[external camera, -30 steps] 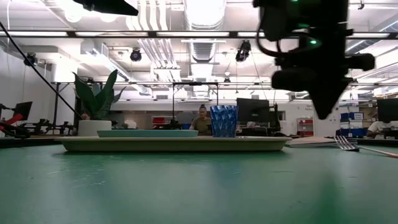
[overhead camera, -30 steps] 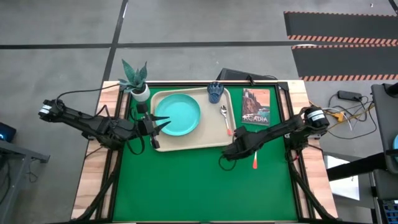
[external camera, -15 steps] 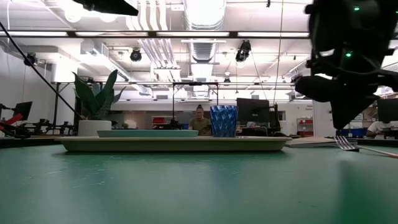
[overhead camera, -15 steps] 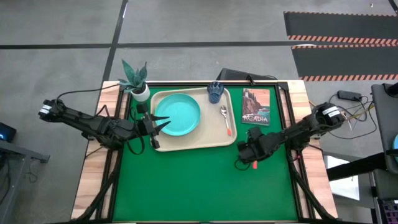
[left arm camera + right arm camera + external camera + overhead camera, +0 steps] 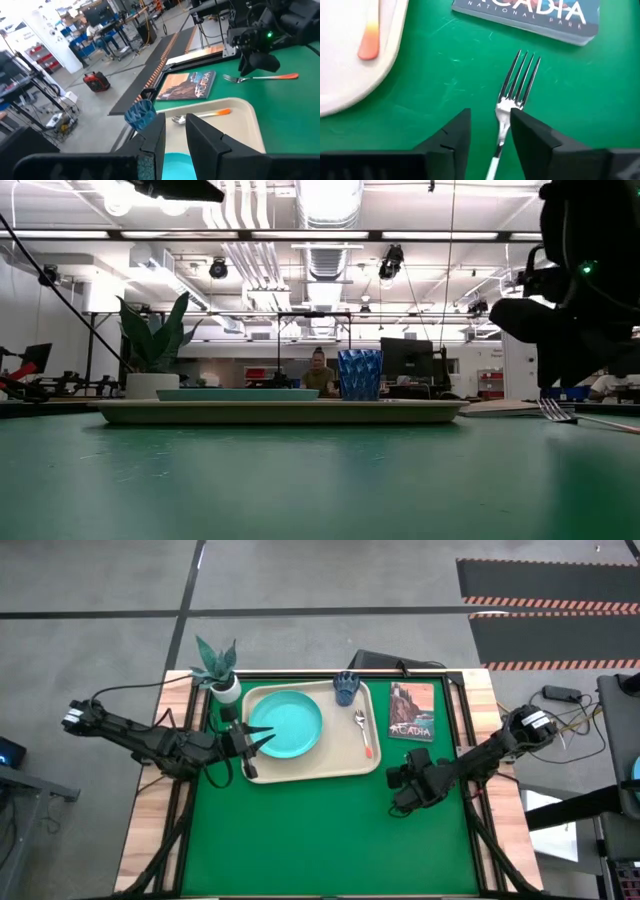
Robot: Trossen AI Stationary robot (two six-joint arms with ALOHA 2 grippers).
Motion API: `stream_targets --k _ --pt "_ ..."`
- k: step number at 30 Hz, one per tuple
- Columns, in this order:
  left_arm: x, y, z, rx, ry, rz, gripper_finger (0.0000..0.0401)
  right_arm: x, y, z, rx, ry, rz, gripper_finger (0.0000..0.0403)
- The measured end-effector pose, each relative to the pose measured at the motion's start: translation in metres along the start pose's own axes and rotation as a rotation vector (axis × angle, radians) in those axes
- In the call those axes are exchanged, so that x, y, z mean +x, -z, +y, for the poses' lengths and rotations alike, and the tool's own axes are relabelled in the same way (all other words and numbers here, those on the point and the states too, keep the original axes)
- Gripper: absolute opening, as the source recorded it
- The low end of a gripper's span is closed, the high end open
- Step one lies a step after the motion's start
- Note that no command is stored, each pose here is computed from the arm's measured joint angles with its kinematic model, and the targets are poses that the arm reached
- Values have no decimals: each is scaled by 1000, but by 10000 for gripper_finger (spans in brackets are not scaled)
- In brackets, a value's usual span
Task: Pick and place plate/cup/fork/spoon on tray
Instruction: Put the orange fork on the light brown serving tray between the light blue plate and the orange spoon
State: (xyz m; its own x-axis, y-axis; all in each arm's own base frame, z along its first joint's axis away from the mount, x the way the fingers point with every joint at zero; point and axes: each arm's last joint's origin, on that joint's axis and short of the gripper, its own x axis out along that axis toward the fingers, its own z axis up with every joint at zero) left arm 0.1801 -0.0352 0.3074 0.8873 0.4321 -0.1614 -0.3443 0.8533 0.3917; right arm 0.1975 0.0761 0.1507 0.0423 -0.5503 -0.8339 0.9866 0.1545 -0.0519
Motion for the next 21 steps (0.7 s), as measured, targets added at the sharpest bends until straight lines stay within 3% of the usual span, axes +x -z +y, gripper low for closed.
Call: stream_targets --k 9,21 --pt "0 4 -2 -10 12 33 61 -7 10 -3 161 -39 -3 181" --pt "1 5 -3 -10 14 32 61 -5 11 -2 189 -43 -30 183"
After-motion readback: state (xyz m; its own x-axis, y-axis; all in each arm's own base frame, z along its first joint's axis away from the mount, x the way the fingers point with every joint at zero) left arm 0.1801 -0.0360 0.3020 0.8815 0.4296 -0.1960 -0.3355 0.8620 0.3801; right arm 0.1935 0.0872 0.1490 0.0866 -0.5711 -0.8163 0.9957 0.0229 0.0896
